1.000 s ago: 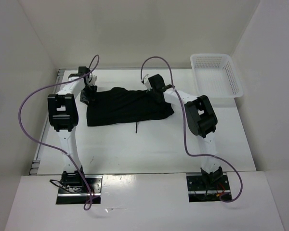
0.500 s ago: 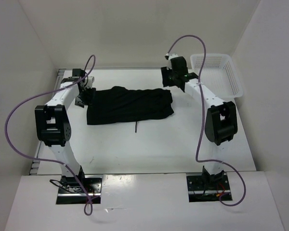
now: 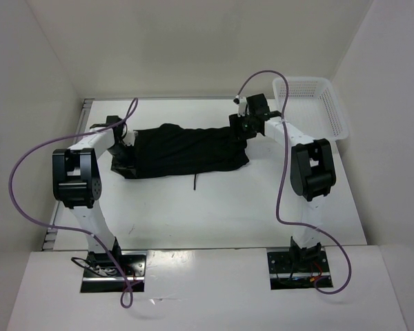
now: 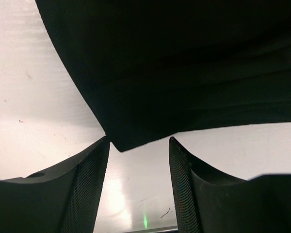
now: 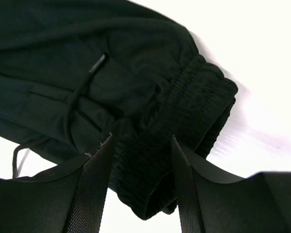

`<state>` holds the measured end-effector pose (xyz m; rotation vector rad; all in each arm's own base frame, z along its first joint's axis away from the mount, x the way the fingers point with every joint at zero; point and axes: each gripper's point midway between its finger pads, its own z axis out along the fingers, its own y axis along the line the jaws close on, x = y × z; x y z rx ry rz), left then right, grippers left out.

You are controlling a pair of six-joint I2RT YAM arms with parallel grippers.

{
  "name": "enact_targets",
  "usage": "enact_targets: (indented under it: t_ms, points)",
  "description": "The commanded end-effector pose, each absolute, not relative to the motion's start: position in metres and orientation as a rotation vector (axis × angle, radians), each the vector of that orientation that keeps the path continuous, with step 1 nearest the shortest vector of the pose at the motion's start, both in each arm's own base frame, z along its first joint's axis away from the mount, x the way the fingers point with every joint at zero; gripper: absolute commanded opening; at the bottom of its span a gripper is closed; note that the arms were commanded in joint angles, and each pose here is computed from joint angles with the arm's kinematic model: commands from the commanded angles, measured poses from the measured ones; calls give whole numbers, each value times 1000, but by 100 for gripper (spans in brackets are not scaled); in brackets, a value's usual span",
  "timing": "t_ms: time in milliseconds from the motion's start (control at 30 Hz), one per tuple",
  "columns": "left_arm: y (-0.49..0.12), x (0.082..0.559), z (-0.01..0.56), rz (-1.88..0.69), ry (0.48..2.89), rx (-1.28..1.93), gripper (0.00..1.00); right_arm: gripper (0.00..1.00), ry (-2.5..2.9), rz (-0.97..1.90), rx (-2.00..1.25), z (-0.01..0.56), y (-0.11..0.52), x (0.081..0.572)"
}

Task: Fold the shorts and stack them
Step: Fold the shorts

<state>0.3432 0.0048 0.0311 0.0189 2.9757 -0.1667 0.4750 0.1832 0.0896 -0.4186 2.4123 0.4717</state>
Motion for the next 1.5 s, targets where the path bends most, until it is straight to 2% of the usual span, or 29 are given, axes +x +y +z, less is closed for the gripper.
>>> enact_targets:
  t_ms: [0,167,200,333,367,467,600,733,1067,1133,1200,1233,1267,1367,1467]
  points:
    - [5,350,30,-216,2973,6,59,56,2413,486,-448,91,184,465]
    - [3,350,23,-236,2992,4,41,56,2434,468,-482,78,184,456]
    - [3,354,25,-234,2981,6,32,56,2434,468,-482,78,184,456]
    - [3,354,25,-234,2981,6,12,59,2408,353,-490,89,170,462]
    - [3,354,25,-234,2981,6,9,63,2403,308,-474,93,164,464]
    - [3,352,25,-236,2990,5,0,63,2364,269,-493,108,159,464]
    - [5,355,31,-218,2972,6,0,63,2342,271,-491,120,158,459]
    - [5,355,37,-216,2962,7,0,58,2376,326,-516,111,163,448]
    - [8,352,38,-189,2965,5,0,58,2449,415,-549,87,169,425]
    - [8,352,38,-189,2965,5,0,53,2458,456,-562,82,174,422]
    - [8,352,38,-189,2965,5,0,40,2457,482,-570,80,179,426]
    - [8,352,38,-189,2965,5,0,33,2444,486,-553,86,180,431]
    - [9,353,41,-174,2957,5,0,19,2426,473,-549,90,180,437]
    - [14,355,42,-136,2952,3,0,0,2393,394,-527,103,174,451]
    - [19,364,54,-95,2920,1,0,0,2338,387,-567,121,176,462]
